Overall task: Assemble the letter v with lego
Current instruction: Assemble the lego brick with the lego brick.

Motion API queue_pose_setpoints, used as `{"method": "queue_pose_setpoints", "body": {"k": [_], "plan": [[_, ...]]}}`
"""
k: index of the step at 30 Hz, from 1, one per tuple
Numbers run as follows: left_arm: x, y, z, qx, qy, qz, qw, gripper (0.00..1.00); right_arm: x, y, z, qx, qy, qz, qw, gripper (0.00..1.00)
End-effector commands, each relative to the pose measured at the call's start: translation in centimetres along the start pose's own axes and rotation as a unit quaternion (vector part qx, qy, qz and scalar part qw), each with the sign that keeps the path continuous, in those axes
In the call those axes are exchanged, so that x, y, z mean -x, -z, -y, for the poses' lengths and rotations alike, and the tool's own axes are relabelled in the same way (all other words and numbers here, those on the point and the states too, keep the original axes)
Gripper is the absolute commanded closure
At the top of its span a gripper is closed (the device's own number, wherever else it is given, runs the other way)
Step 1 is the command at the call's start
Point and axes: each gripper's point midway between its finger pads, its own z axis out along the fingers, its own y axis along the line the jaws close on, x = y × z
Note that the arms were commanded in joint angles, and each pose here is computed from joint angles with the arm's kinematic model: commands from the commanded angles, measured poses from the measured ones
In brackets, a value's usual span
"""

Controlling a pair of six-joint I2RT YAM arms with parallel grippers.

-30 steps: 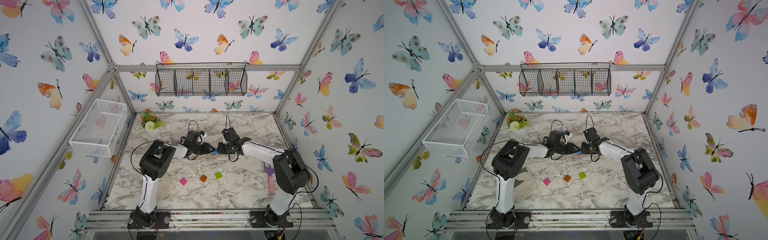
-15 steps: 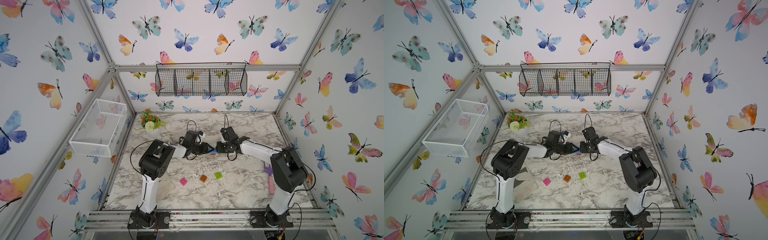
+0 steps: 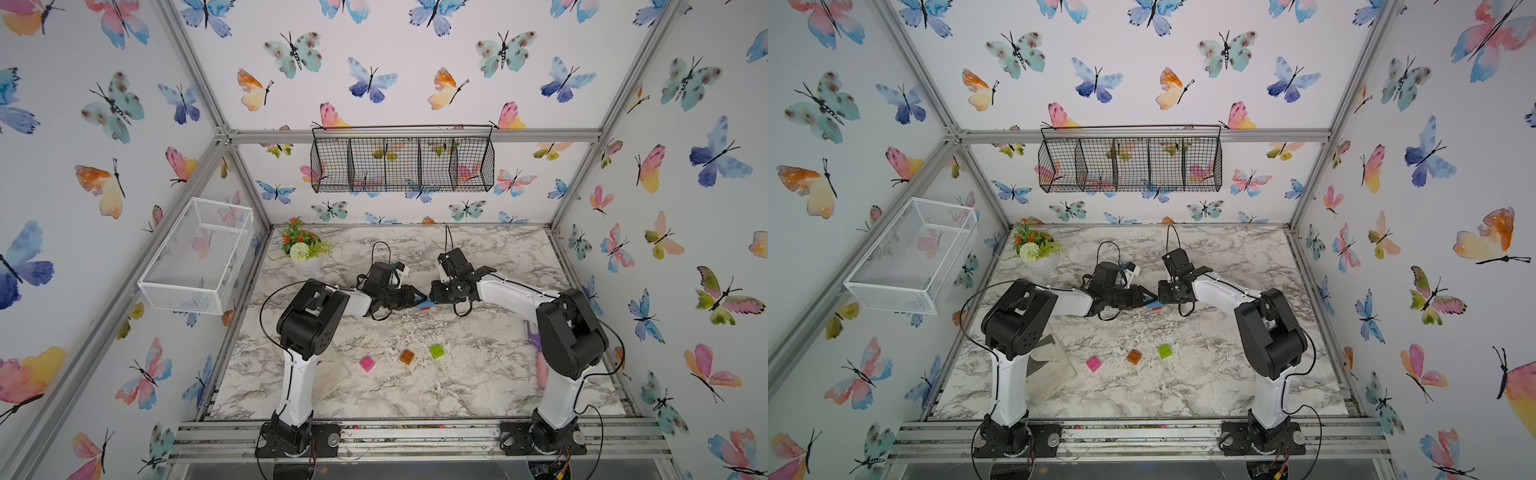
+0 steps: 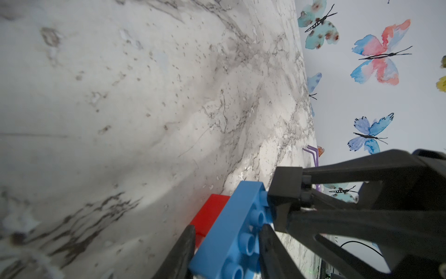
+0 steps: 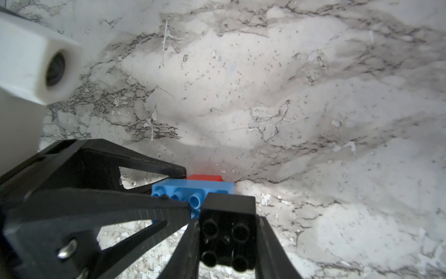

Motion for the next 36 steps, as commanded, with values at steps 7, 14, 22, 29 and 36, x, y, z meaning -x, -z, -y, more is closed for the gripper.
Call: {"method": "queue_pose_setpoints", "body": {"k": [7,14,22,29,36], "plan": [[-6.4,0.2,-6.4,0.093,0.076,-0.080,0.990,0.60,-2.4,-1.7,0.5,-0.006,0.056,-0.049,0.997,0.99],[-6.5,0.2,-6.6,0.095,0.077,-0.082,0.989,0.62,-4.0,-3.0,1.7,-0.029,0.054,-0.080,0.995,0.99],[-6.7,0.1,-6.9,0.098,0.079,-0.085,0.988,0.63,-6.6,-3.7,3.8,-0.092,0.051,-0.125,0.987,0.99],[-7.0,0.0,-7.3,0.098,0.082,-0.089,0.988,0.64,-7.1,-4.3,2.8,-0.078,0.052,-0.126,0.988,0.99],[-6.9,0.2,-7.3,0.098,0.081,-0.089,0.988,0.64,-5.7,-3.3,1.9,-0.068,0.046,-0.108,0.991,0.83]]}}
